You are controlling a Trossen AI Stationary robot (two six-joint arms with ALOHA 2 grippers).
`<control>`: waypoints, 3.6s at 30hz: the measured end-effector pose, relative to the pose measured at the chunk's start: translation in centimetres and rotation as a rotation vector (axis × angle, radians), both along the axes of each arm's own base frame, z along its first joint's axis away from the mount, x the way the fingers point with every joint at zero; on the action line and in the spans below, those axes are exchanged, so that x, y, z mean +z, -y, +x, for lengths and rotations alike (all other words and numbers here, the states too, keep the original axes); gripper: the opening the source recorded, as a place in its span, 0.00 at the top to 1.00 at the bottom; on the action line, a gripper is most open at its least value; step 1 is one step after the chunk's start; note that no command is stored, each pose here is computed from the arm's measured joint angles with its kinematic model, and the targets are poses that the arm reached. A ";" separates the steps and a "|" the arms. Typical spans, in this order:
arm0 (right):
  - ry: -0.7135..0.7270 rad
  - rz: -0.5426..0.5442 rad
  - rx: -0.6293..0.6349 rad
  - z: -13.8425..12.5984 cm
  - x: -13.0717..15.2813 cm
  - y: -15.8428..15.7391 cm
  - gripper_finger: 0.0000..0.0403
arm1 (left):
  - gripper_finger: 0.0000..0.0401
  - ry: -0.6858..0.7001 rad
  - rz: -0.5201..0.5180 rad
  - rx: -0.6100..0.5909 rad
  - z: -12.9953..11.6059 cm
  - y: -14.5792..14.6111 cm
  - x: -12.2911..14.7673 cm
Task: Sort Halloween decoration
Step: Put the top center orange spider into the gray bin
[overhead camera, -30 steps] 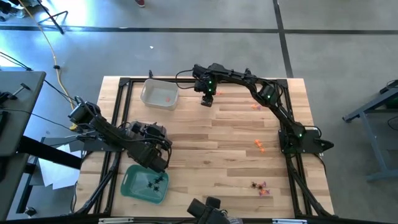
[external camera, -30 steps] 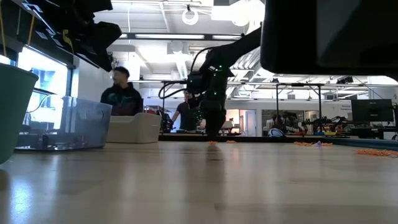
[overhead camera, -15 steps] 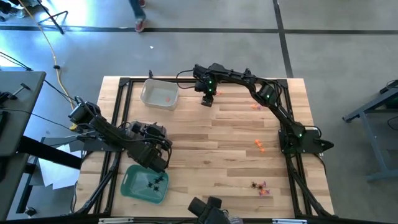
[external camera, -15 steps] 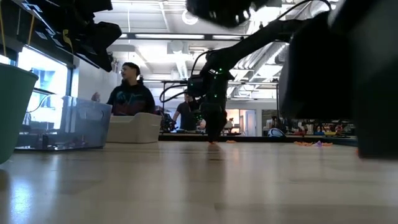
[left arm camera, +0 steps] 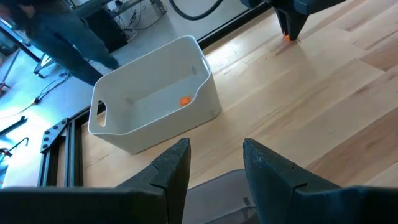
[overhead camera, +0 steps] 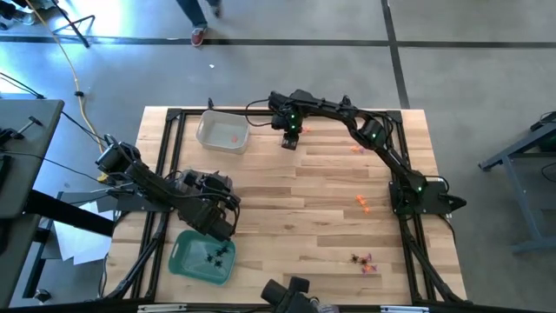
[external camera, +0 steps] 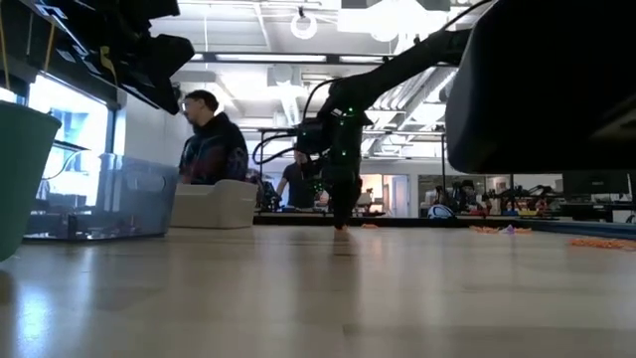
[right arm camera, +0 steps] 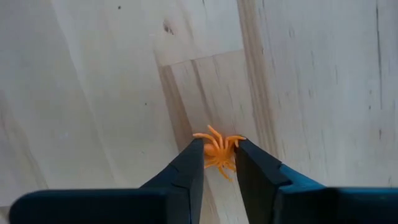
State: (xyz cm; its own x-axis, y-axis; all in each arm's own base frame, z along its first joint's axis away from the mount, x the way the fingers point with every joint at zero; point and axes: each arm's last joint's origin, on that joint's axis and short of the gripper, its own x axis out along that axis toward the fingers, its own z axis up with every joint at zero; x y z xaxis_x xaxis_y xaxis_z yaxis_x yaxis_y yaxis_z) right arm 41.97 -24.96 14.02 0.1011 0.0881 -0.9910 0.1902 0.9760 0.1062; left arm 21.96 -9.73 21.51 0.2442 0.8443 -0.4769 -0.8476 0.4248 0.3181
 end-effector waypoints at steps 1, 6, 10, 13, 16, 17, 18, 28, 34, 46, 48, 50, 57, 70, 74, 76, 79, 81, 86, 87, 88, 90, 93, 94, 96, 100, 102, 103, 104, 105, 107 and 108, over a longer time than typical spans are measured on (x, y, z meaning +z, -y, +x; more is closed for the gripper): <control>0.000 0.004 -0.001 0.0 0.0 0.0 0.81 | 0.66 0.000 0.000 0.000 0.0 0.0 0.0; -0.028 0.017 0.014 -0.3 0.0 -0.1 0.83 | 0.66 -0.001 0.000 0.000 0.0 0.0 0.0; -0.060 0.041 0.016 -0.7 0.0 -0.1 0.88 | 0.66 -0.001 0.000 0.001 0.0 0.0 0.0; -0.083 0.054 0.006 -1.1 0.5 0.1 0.94 | 0.66 -0.001 0.000 0.001 0.0 0.0 0.0; -0.089 0.054 -0.004 -1.2 1.1 0.5 0.99 | 0.66 -0.001 0.000 0.001 0.0 0.0 0.0; -0.083 0.046 -0.014 -1.2 1.3 0.7 0.99 | 0.66 -0.001 0.000 0.001 0.0 0.0 0.0; -0.075 0.037 -0.017 -1.2 1.6 0.9 1.00 | 0.66 -0.001 0.000 0.001 0.0 0.0 0.0; -0.003 -0.004 -0.029 -0.9 3.9 1.8 1.00 | 0.66 -0.001 0.000 0.001 0.0 0.0 0.0; 0.051 -0.037 -0.026 -0.6 5.0 1.8 1.00 | 0.66 -0.005 0.002 0.001 0.0 0.0 0.0; 0.152 -0.091 0.007 1.1 5.3 1.0 1.00 | 0.66 -0.033 -0.001 0.009 -0.2 -0.1 0.0; 0.172 -0.103 0.009 1.3 5.4 1.0 1.00 | 0.66 -0.034 -0.002 0.009 -0.2 -0.1 0.0; 0.191 -0.114 0.011 1.6 5.5 1.0 1.00 | 0.66 -0.034 -0.002 0.009 -0.2 -0.1 0.0; 0.281 -0.162 0.001 2.6 5.8 1.1 1.00 | 0.66 -0.034 -0.002 0.009 -0.2 -0.1 0.0; 0.556 -0.296 -0.032 5.2 7.3 1.7 1.00 | 0.66 -0.036 -0.006 0.011 -0.2 -0.1 0.0; 0.650 -0.326 -0.076 5.8 8.0 2.1 1.00 | 0.66 -0.036 -0.006 0.012 -0.2 -0.1 0.0; 0.700 -0.341 -0.096 6.2 8.4 2.2 1.00 | 0.66 -0.036 -0.006 0.012 -0.2 -0.1 0.0; 0.775 -0.358 -0.118 6.6 9.0 2.4 1.00 | 0.66 -0.037 -0.006 0.012 -0.2 -0.1 0.0; 0.831 -0.342 -0.118 6.9 9.4 2.4 1.00 | 0.66 -0.037 -0.006 0.012 -0.2 -0.1 0.0; 0.961 -0.186 -0.108 7.5 10.1 2.0 1.00 | 0.66 -0.042 -0.004 0.012 -0.3 -0.1 0.0; 0.974 -0.150 -0.110 7.5 10.1 1.9 1.00 | 0.66 -0.043 -0.004 0.012 -0.3 -0.1 0.0; 0.982 -0.115 -0.109 7.5 10.1 1.8 1.00 | 0.66 -0.043 -0.004 0.012 -0.3 -0.1 0.0; 0.993 -0.041 -0.106 7.6 10.1 1.6 1.00 | 0.66 -0.043 -0.004 0.012 -0.3 -0.1 0.0; 0.979 0.047 -0.100 7.6 10.0 1.1 1.00 | 0.66 -0.043 -0.004 0.012 -0.3 -0.1 0.0; 0.965 0.062 -0.097 7.7 9.8 0.8 1.00 | 0.66 -0.042 -0.004 0.012 -0.3 -0.1 0.0; 0.934 0.077 -0.087 7.7 9.6 0.3 1.00 | 0.66 -0.042 -0.004 0.012 -0.3 -0.1 0.0; 0.901 0.061 -0.041 8.0 9.1 -0.7 1.00 | 0.66 -0.039 -0.006 0.012 -0.2 -0.1 0.0; 0.894 0.043 -0.028 8.2 8.9 -1.0 1.00 | 0.66 -0.039 -0.006 0.012 -0.2 -0.1 0.0; 0.892 0.027 -0.027 8.2 8.8 -1.1 1.00 | 0.66 -0.039 -0.006 0.012 -0.2 -0.1 0.0; 0.890 0.007 -0.027 8.2 8.8 -1.1 1.00 | 0.66 -0.039 -0.006 0.012 -0.2 -0.1 0.0; 0.890 -0.012 -0.027 8.3 8.9 -1.0 1.00 | 0.66 -0.039 -0.006 0.012 -0.2 -0.1 0.0; 0.885 -0.031 -0.036 8.3 8.8 -1.0 1.00 | 0.66 -0.039 -0.006 0.011 -0.2 -0.1 0.0; 0.881 -0.035 -0.041 8.3 8.8 -1.0 1.00 | 0.66 -0.039 -0.006 0.011 -0.2 -0.1 0.0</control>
